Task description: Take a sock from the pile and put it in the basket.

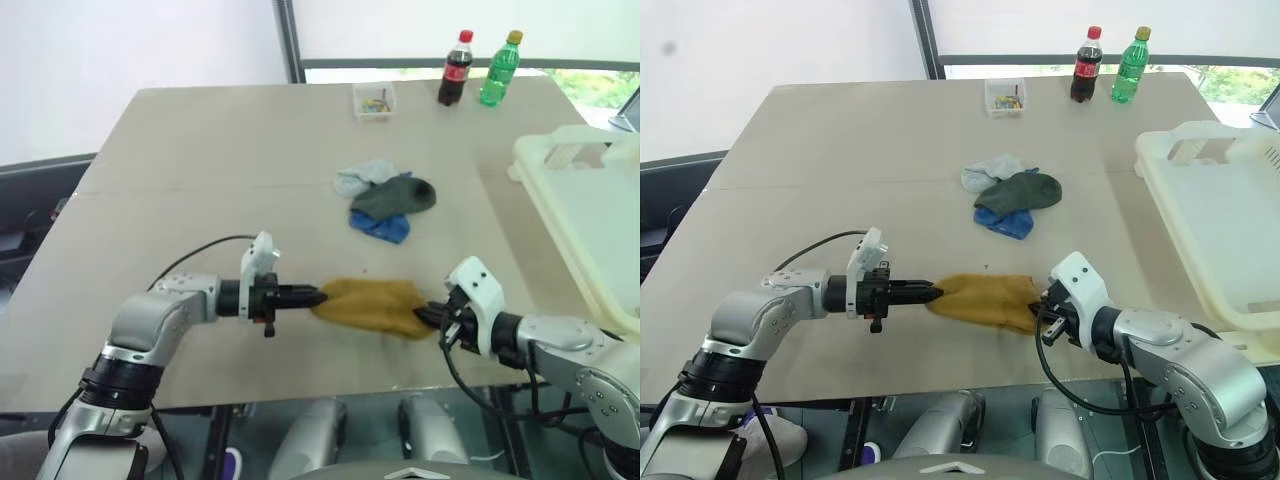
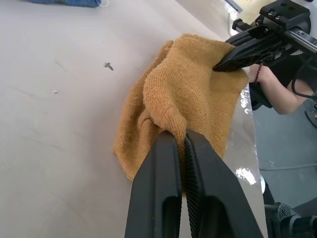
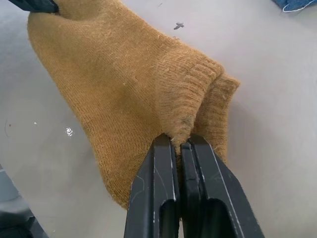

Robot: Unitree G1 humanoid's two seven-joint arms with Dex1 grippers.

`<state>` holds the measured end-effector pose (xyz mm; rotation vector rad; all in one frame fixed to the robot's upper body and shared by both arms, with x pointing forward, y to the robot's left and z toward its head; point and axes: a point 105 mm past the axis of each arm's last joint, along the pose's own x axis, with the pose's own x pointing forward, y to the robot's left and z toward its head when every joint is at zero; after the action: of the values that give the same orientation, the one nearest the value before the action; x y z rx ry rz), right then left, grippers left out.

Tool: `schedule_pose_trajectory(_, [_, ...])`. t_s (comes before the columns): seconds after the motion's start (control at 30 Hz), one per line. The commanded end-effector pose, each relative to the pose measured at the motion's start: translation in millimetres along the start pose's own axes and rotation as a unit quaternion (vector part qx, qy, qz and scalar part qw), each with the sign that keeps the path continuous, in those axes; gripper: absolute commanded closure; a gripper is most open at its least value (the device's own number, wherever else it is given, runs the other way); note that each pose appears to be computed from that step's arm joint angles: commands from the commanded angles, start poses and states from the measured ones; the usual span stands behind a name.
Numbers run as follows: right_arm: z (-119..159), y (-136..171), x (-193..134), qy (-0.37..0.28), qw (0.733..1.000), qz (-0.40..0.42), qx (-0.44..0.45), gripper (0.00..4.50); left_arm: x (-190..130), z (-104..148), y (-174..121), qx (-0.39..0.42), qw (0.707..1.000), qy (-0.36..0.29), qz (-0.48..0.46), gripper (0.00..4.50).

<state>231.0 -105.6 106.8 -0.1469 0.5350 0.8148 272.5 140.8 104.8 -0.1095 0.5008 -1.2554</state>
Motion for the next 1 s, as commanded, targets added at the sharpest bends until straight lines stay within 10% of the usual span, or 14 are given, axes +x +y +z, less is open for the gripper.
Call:
schedule_pose_trajectory(0.03, [4.6, -0.6, -0.9, -0.010, 1.000, -0.010, -0.012, 4.50, 5.3, 4.9, 8.4, 0.021, 1.000, 0.004, 0.017, 4.27])
schedule_pose_trajectory(0.27, [0.0, -0.8, 2.7, -0.001, 1.000, -0.013, -0.013, 4.50, 14.3, 0.0, 13.5, 0.014, 1.000, 0.013, 0.020, 3.54])
schedule_pose_trajectory(0.53, [1.6, -6.9, 0.3, -0.007, 0.998, -0.023, -0.058, 4.50, 8.9, -2.0, 18.8, 0.022, 0.999, 0.005, 0.050, 0.05])
schedule_pose_trajectory(0.77, [2.8, -12.9, -3.6, -0.020, 0.997, -0.034, -0.072, 2.36, 8.0, -3.5, 18.9, 0.027, 0.998, -0.004, 0.056, 0.00])
schedule_pose_trajectory(1.0, [16.6, -10.0, -17.9, -0.063, 0.995, -0.009, -0.077, 2.36, 10.1, -6.6, 17.2, 0.031, 0.998, -0.011, 0.057, 0.00])
